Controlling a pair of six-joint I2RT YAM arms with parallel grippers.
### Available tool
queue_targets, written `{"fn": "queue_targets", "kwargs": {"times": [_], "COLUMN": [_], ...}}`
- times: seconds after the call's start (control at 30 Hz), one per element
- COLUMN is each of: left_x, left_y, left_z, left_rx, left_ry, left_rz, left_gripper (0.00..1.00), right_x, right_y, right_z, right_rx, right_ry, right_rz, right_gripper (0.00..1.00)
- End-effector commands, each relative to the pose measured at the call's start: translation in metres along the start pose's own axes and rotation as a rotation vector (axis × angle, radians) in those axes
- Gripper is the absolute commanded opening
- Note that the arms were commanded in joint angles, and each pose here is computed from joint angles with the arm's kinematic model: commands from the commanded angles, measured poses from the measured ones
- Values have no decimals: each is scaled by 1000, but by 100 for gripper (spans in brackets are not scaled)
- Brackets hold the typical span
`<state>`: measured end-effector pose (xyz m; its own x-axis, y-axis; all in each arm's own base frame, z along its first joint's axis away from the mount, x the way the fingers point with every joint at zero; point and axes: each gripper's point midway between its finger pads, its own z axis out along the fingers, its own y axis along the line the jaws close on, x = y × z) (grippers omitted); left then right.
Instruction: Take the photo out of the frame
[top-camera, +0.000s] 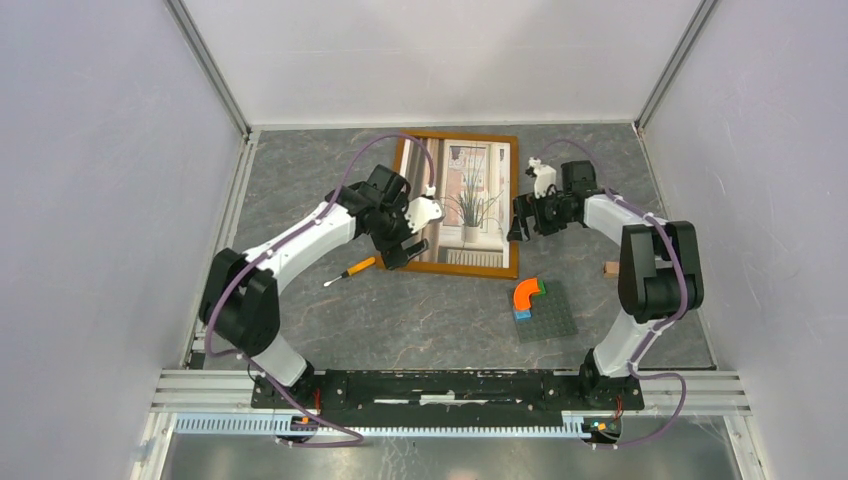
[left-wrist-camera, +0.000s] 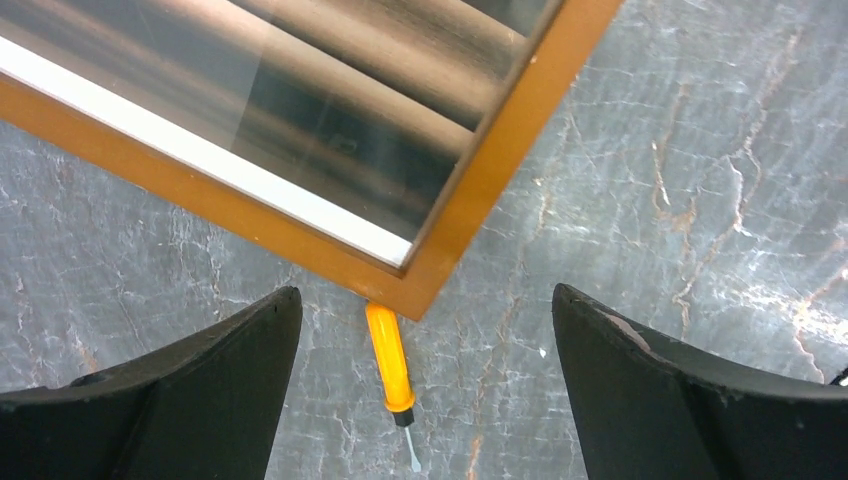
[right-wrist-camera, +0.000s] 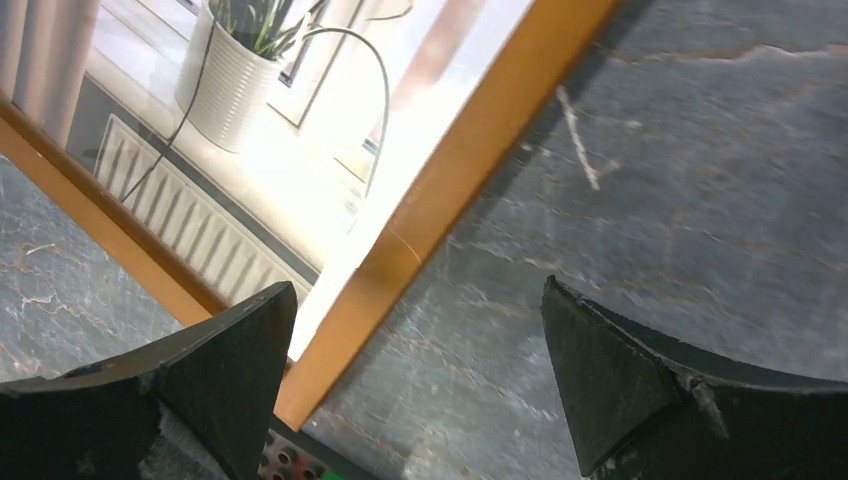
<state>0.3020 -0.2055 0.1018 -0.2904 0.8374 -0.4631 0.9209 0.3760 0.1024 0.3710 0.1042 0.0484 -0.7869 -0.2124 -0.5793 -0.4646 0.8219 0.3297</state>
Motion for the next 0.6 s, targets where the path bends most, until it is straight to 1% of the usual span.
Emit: {"fn": "queue_targets", "kwargs": {"times": [0.0, 0.07, 0.23, 0.33, 0.43, 0.57], "left_x": [-9, -13, -33, -51, -64, -72], "left_y": [-16, -26, -45, -53, -62, -70], "left_z": [-5, 1, 26, 47, 63, 80], "left_rx": [29, 53, 38, 43, 72, 91], "left_ry": [-75, -73, -39, -20, 16, 62], "left_rz": [48, 100, 271, 326, 391, 419], "left_gripper": [100, 100, 99, 93, 83, 79], "right_x": [-20, -20, -23, -29, -39, -50], "right_y": [8, 11, 19, 18, 21, 21], "right_z": [16, 22, 30, 30, 30, 34], "right_rx": [-32, -57, -117, -117, -150, -173], "right_ry": [-40, -32, -22, -23, -30, -47], "right_rz": [7, 15, 7, 1, -8, 9], "right_gripper": [98, 98, 98, 98, 98, 98]}}
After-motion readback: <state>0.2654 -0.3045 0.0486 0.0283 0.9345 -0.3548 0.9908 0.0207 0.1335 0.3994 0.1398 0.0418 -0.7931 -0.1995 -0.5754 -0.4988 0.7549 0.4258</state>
